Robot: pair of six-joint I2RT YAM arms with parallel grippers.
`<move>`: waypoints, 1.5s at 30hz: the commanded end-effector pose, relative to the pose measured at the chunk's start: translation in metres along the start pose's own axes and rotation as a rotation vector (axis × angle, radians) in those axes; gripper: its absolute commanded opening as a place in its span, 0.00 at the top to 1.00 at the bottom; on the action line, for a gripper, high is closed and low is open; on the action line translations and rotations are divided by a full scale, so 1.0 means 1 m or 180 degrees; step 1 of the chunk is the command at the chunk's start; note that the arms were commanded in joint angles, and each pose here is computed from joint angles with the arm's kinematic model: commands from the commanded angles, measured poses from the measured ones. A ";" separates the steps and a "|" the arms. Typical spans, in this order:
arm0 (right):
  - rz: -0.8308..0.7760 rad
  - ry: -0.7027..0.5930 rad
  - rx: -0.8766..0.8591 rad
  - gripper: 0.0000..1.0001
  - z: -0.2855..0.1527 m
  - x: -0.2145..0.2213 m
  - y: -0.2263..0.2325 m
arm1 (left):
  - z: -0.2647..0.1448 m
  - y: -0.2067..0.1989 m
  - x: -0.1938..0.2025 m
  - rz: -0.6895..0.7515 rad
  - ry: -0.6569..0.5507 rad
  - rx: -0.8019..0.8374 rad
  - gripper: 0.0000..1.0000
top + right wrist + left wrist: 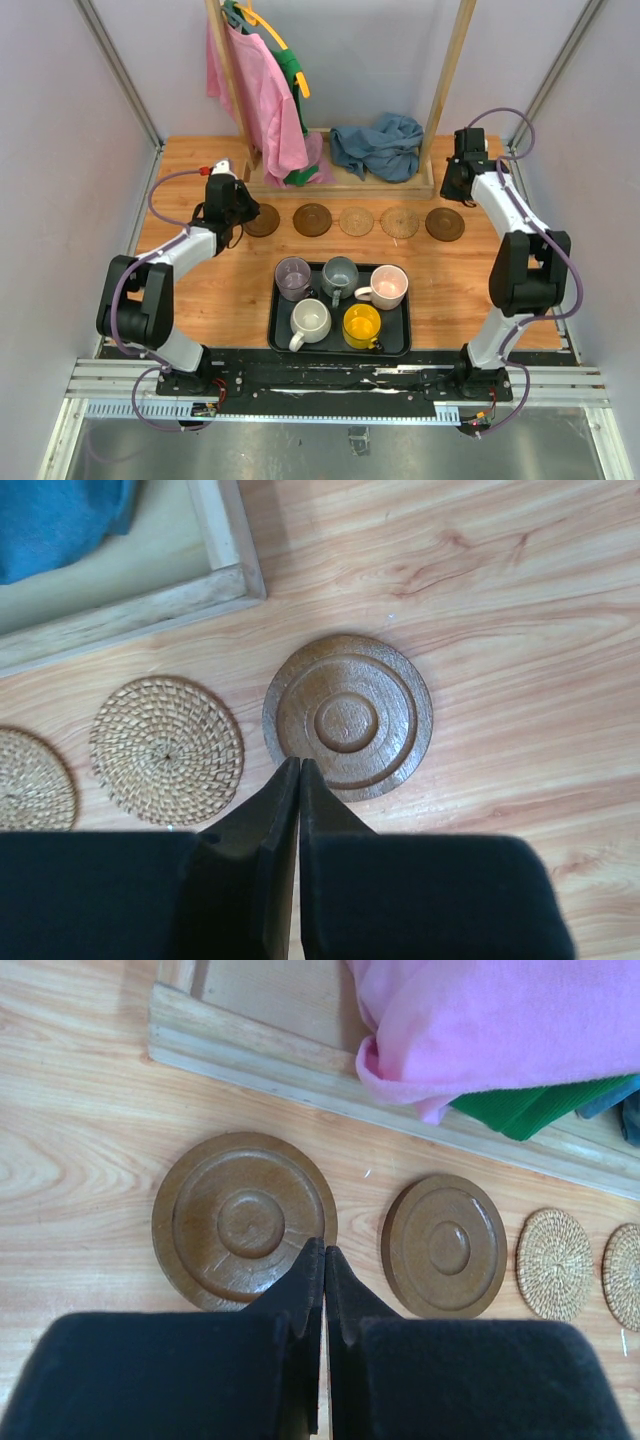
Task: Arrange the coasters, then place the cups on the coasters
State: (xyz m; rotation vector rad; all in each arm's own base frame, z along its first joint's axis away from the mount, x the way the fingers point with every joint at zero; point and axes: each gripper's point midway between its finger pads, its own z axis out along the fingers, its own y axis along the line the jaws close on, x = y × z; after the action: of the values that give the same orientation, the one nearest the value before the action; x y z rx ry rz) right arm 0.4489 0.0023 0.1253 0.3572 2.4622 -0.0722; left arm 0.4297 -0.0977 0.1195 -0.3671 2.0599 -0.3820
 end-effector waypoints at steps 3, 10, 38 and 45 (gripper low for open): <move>-0.0071 -0.0221 -0.0209 0.96 -0.025 0.000 0.012 | 0.017 -0.016 -0.007 0.0171 -0.0136 0.0339 1.00; -0.0066 -0.0625 -0.0402 0.97 -0.036 -0.001 0.014 | 0.049 -0.050 0.007 0.0569 -0.0026 0.0738 0.99; 0.0399 -0.1745 0.0034 0.02 -0.111 -0.033 -0.048 | 0.018 -0.075 -0.002 0.0925 -0.0336 0.0855 0.94; 0.0673 -0.1805 0.0419 0.02 -0.117 -0.024 -0.077 | -0.013 -0.052 0.013 0.0626 -0.0359 0.0699 0.79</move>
State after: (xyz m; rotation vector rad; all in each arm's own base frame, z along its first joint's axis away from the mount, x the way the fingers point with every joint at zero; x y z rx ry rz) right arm 0.3877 -0.0399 0.2341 0.4652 1.8829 -0.1279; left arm 0.4310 -0.1592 0.1282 0.0308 1.9436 -0.4521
